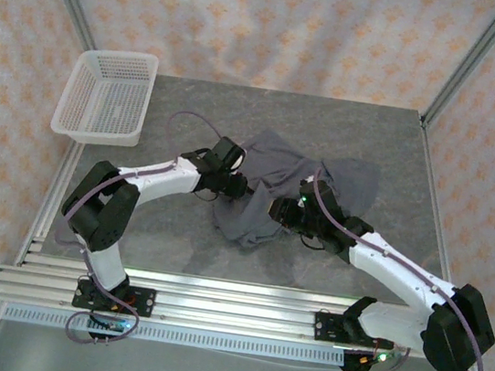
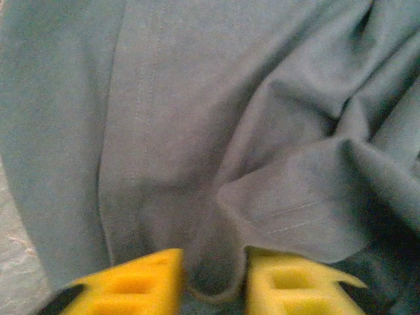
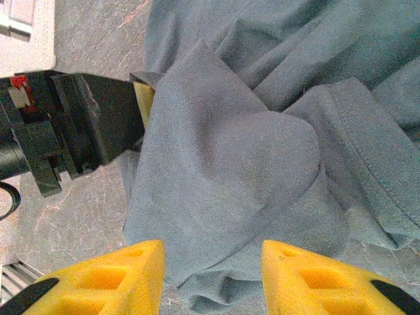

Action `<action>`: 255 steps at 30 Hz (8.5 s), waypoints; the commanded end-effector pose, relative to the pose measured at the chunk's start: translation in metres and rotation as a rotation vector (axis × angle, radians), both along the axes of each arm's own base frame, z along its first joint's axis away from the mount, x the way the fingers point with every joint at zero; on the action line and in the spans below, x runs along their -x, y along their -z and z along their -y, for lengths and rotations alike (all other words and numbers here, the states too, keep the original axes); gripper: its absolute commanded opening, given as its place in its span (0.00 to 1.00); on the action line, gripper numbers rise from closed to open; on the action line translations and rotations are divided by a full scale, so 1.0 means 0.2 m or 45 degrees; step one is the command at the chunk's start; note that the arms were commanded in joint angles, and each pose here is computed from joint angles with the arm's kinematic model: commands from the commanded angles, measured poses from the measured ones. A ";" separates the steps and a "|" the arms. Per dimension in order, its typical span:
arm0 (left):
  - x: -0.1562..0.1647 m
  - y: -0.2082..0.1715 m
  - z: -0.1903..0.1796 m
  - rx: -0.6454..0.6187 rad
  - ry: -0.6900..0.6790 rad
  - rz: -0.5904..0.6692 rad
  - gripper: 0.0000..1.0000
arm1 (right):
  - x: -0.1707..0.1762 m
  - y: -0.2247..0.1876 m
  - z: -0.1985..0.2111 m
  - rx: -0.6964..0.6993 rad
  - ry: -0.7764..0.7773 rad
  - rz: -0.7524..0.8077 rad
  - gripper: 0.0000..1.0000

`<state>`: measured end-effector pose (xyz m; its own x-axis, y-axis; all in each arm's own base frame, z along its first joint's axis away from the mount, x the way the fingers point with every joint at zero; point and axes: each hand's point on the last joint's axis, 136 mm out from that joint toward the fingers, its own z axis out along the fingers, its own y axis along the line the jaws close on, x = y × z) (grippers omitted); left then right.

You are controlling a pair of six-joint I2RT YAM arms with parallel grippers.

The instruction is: Fold the inside-out t-shirt

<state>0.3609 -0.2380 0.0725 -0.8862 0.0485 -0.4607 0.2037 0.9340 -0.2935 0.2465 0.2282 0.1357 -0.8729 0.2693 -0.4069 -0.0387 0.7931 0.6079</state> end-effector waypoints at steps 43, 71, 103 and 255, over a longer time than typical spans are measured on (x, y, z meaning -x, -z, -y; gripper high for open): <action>0.01 -0.62 -0.24 0.407 -0.189 0.200 0.16 | 0.12 -0.79 -0.45 -0.545 -0.531 0.540 0.00; 0.29 -0.50 0.20 0.776 -0.028 0.068 0.38 | -0.11 -0.63 -0.28 -0.453 -0.238 0.451 0.00; 0.90 0.00 -0.25 -0.005 -0.076 -0.195 0.35 | 0.25 -0.10 0.15 0.241 -0.189 0.248 0.54; 0.69 -0.36 0.35 0.697 0.219 -0.087 0.34 | 0.05 -0.09 0.19 0.436 -0.086 0.318 0.54</action>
